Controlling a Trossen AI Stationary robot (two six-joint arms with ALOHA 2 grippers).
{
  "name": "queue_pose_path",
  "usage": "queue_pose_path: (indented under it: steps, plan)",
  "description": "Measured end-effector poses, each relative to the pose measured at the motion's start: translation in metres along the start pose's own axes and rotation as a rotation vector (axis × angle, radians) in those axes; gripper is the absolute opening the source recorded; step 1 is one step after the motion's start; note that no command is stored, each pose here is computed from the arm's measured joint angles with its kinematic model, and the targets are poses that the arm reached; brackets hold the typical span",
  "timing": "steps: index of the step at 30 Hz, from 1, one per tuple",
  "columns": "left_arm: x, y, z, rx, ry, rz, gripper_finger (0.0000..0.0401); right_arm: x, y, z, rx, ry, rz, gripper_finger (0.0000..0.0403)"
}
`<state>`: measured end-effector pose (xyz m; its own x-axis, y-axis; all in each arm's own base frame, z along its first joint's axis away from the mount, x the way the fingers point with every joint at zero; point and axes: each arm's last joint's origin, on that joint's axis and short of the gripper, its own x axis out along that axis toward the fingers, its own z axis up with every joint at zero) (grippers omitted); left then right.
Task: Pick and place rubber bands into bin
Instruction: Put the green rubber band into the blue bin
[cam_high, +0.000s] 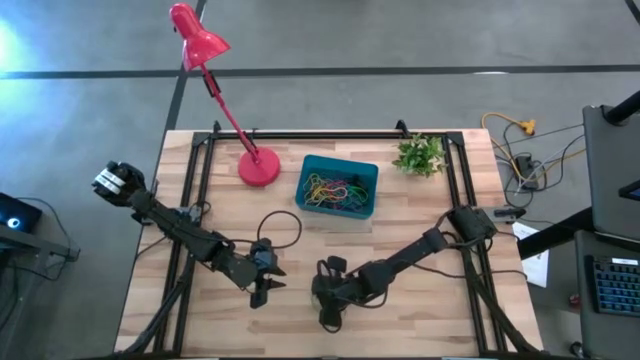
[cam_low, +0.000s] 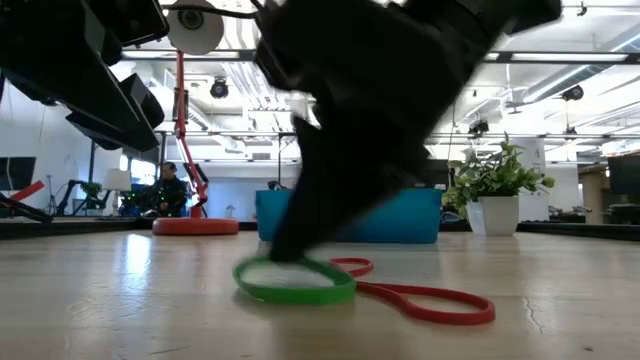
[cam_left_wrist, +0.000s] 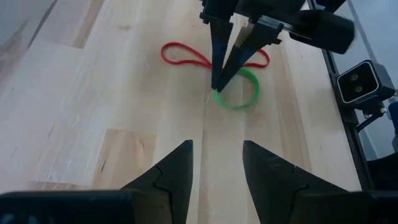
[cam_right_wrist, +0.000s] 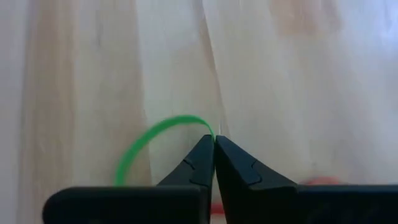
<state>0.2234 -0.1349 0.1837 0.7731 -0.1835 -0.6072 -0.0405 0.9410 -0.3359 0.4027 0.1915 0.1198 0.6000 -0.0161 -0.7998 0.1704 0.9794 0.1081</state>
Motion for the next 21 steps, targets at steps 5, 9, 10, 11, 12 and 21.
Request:
queue_pose_path:
  steps: [5,9,10,11,12,21]
  plan:
    - [0.0,0.0,0.0,0.001,-0.001,0.0,0.0124,-0.013,0.003,0.02,-0.041,-0.06,0.019,0.0008]
    - [0.0,0.0,0.0,0.003,-0.004,0.005,0.0124,-0.023,-0.002,0.032,-0.094,-0.056,-0.022,0.0008]
    - [0.0,0.0,0.0,0.003,-0.006,0.007,0.0124,-0.027,-0.005,0.036,-0.105,-0.058,-0.034,0.0008]
    - [0.0,0.0,0.0,0.004,-0.008,0.011,0.0124,-0.03,-0.008,0.039,-0.111,-0.059,-0.058,0.0008]
    - [0.0,0.001,0.0,0.004,-0.012,0.016,0.0124,-0.034,-0.012,0.043,-0.121,-0.061,-0.079,0.0008]
    - [0.0,0.002,0.001,0.005,-0.05,0.067,0.0124,-0.067,-0.064,0.069,-0.192,-0.017,-0.294,0.0008]
